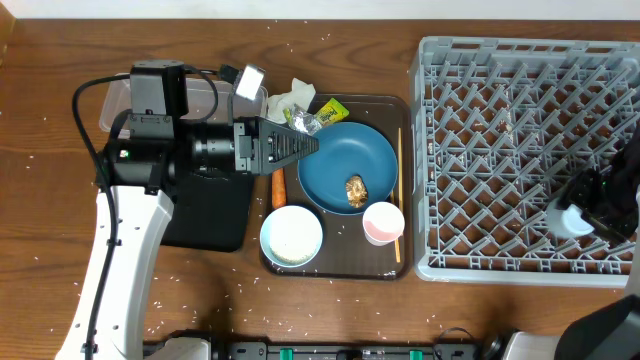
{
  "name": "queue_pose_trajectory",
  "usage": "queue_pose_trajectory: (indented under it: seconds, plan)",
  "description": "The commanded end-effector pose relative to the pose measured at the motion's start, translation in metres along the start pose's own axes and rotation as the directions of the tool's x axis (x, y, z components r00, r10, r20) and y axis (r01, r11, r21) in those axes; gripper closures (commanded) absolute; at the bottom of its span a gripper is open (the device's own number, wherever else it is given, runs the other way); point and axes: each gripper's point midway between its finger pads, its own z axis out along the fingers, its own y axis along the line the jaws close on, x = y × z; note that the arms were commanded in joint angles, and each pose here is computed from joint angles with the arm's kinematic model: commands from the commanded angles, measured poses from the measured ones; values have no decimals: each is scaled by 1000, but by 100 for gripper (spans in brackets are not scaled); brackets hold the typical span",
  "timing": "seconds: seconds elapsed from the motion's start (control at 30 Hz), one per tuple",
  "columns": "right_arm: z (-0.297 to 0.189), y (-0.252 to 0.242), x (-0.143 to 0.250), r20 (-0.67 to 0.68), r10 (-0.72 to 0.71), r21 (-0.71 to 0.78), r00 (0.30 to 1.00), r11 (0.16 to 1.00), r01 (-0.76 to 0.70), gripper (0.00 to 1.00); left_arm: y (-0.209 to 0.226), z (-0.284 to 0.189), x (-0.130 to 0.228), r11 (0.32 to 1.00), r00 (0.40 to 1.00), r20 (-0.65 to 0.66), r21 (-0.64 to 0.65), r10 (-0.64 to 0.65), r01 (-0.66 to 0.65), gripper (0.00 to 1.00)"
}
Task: Sort waste into correct bins and load items into the dishwasher rack
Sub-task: 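Carry the cup with right gripper and place it in the rack, then grasp the pink cup with the left gripper and lift it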
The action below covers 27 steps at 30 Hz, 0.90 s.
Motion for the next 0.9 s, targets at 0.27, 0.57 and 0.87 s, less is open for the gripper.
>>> queue_pose_trajectory:
  seconds: [0.27,0.57,0.87]
  plan:
    - [-44,21,-9,99,9,-165,995,986,7,1,-3,2,0,1000,1000,-4,-10,13,-13,2]
    - [-158,63,7,455,-27,-455,890,852,258,1,89,33,37,781,995,-102,-621,-3,-61,2]
    - [-189,56,29,558,-4,-447,830,841,305,1,134,83,96,534,924,-383,-778,16,-332,18]
